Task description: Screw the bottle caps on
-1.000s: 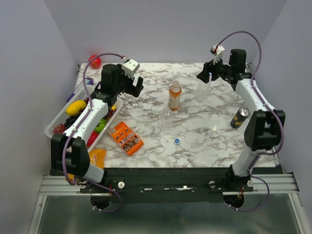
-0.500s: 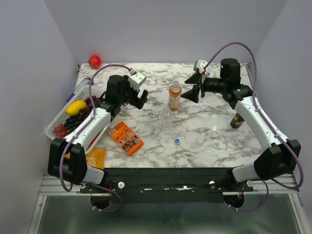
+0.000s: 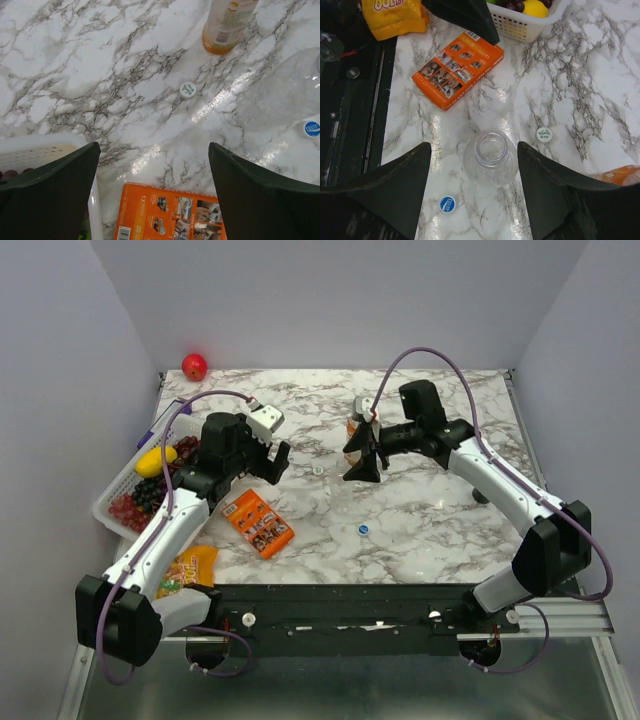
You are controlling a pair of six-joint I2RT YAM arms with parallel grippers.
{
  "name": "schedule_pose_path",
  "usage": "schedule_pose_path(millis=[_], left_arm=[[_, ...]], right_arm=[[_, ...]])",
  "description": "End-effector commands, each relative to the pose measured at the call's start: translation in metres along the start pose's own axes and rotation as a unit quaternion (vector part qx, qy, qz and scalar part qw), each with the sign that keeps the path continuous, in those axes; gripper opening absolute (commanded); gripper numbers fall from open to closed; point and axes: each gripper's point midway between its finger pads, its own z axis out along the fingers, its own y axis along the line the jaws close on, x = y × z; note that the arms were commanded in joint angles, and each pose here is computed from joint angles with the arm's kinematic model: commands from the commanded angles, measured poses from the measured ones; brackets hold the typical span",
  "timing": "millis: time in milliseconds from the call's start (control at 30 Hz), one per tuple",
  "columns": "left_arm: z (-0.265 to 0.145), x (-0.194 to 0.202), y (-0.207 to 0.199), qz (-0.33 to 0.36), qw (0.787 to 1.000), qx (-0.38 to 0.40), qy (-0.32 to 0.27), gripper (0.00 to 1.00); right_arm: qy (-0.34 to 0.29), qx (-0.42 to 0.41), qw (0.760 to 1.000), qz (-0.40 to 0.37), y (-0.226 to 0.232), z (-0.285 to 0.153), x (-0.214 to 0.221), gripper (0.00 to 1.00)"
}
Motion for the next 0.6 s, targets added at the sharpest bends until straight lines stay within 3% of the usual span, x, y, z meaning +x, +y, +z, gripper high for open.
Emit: schedule_pose_path(millis=[0, 200, 300, 400, 433, 567], left_arm=[[-0.018, 0.002, -0.025, -0.029, 0.998, 0.054, 0.000, 0.99], [-0.022, -0.010, -0.044, -0.027, 0.993, 0.111, -0.020, 0.99], [-0.019, -0.004, -0.055, -0.025, 0.989, 0.145, -0.023, 0.99], [-0.021, 0.005, -0.077, -0.022, 0.979, 0.201, -0.039, 0.99], [-0.025, 0.004, -0.085, -0.016, 0.974, 0.219, -0.050, 0.99], [-0.023, 0.017, -0.102, 0.011, 0.967, 0.249, -0.055, 0.99]], right_arm=[[0.007, -0.013, 1.000, 0.026, -0.010, 0.017, 0.015, 0.77], [0.007, -0.031, 0.999, 0.031, -0.017, 0.032, 0.022, 0.70], [-0.001, -0.040, 0.999, 0.035, -0.017, 0.038, 0.018, 0.59], [-0.012, -0.043, 0.998, 0.044, -0.014, 0.038, 0.006, 0.36], [-0.014, -0.041, 0.998, 0.048, -0.014, 0.038, 0.003, 0.24], [-0.021, -0.021, 0.998, 0.058, -0.014, 0.032, -0.011, 0.11]])
